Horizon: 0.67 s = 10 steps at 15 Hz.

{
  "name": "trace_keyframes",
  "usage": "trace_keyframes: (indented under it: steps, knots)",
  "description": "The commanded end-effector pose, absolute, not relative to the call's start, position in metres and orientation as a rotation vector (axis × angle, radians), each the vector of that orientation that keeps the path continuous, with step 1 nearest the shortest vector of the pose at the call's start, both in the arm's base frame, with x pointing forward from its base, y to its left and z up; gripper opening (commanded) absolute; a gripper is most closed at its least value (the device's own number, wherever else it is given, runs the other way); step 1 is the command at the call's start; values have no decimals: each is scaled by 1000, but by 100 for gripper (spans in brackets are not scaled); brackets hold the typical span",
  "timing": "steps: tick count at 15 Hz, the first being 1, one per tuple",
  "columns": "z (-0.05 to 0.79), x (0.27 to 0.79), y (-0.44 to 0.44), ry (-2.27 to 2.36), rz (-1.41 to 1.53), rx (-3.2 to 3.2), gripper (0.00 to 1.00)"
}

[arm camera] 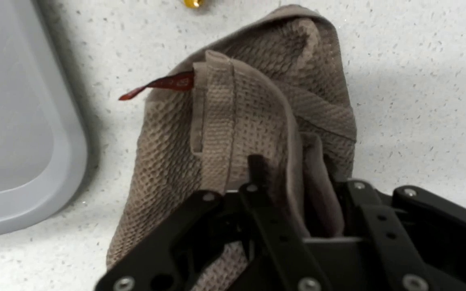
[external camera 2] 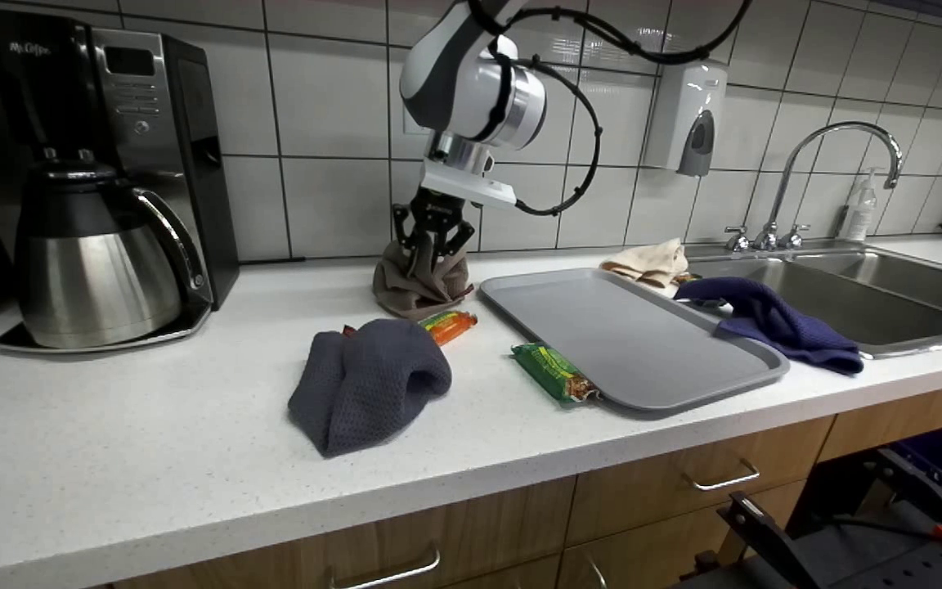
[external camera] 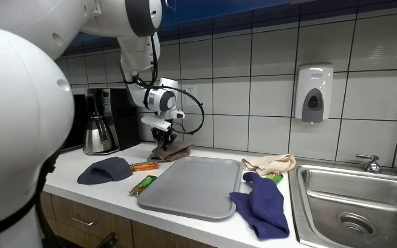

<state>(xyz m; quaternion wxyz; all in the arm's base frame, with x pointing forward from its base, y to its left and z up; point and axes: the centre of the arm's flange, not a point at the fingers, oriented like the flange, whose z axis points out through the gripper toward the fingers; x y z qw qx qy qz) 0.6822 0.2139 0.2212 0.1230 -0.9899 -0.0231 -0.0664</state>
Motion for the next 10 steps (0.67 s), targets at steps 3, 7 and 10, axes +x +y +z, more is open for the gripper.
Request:
trace_keyframes:
  steps: [3, 7, 10]
  knots:
    - [228, 684, 215, -72, -210, -2898, 84]
    - [227, 677, 213, -87, -214, -2906, 100]
    - [227, 668, 211, -106, -219, -2916, 100]
